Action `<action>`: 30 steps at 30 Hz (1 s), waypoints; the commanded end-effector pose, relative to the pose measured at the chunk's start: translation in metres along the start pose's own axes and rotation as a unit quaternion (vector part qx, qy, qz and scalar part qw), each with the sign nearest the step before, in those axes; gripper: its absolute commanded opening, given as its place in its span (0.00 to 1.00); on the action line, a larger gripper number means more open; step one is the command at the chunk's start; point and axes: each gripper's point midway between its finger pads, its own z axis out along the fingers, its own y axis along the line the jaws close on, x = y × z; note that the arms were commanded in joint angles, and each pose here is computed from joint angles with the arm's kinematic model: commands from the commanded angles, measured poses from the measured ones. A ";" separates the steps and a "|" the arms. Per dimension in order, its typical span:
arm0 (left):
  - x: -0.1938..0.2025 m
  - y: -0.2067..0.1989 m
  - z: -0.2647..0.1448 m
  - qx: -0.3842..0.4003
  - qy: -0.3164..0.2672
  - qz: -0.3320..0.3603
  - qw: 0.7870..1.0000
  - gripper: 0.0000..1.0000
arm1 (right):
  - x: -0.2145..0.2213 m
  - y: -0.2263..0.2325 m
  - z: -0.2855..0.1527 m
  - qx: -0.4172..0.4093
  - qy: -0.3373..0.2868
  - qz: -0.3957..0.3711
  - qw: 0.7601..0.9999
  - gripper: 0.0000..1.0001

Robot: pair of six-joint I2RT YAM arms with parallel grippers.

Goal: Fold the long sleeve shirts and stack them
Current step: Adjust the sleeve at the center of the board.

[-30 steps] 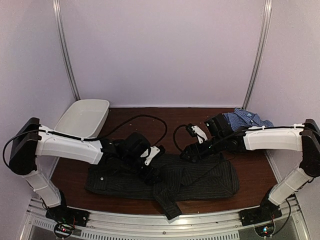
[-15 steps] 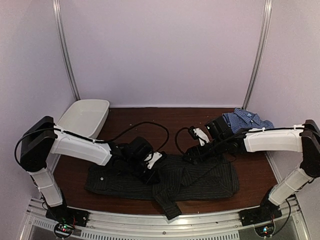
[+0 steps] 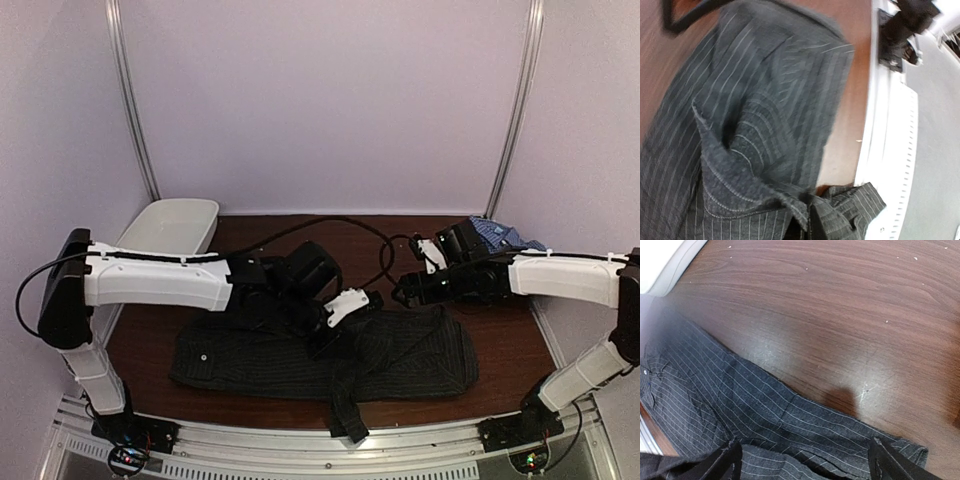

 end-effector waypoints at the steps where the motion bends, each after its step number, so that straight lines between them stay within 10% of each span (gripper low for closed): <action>1: -0.006 -0.047 -0.009 0.027 0.043 0.128 0.990 0.00 | -0.002 -0.020 -0.012 0.035 -0.005 0.018 0.999 0.88; 30: -0.031 -0.109 0.092 -0.020 0.118 0.328 0.937 0.08 | 0.027 -0.032 -0.002 0.031 0.018 0.033 0.999 0.89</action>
